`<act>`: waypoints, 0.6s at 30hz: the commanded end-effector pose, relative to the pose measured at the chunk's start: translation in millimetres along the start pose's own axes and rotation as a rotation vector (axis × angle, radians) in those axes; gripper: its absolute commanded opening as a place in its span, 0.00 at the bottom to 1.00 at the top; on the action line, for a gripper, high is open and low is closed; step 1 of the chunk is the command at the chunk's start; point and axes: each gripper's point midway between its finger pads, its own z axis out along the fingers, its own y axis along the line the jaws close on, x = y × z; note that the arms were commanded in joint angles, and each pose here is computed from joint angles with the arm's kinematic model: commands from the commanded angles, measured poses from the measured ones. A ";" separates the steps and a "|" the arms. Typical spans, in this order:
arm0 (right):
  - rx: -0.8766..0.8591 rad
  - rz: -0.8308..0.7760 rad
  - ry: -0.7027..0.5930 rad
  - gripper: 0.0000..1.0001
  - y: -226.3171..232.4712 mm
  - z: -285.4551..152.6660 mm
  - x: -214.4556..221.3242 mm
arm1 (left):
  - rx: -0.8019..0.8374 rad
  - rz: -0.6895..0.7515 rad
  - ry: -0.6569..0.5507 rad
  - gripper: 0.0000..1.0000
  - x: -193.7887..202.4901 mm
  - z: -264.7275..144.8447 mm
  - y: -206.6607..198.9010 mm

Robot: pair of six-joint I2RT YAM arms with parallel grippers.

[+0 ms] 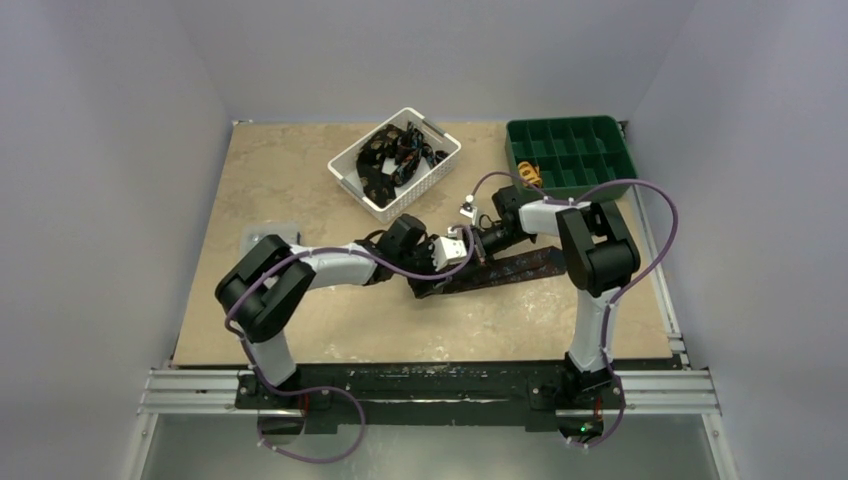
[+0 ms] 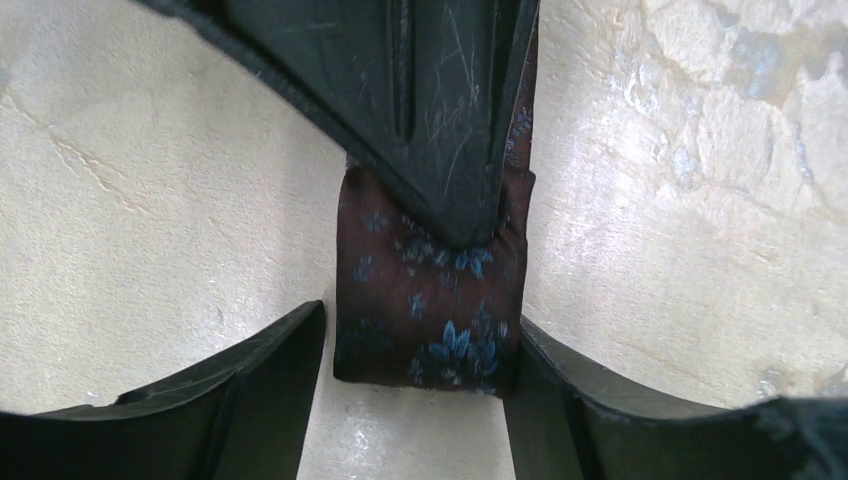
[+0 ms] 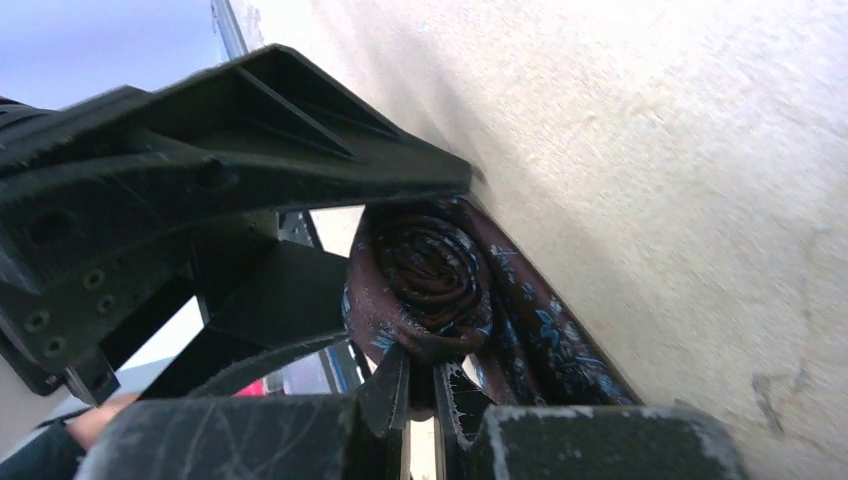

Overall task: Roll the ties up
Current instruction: Roll the tie at the center of the board.

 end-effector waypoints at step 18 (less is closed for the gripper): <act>0.266 0.043 0.105 0.00 -61.9 -10.8 26.8 | -0.015 0.028 -0.268 0.64 -53.4 -0.8 -8.8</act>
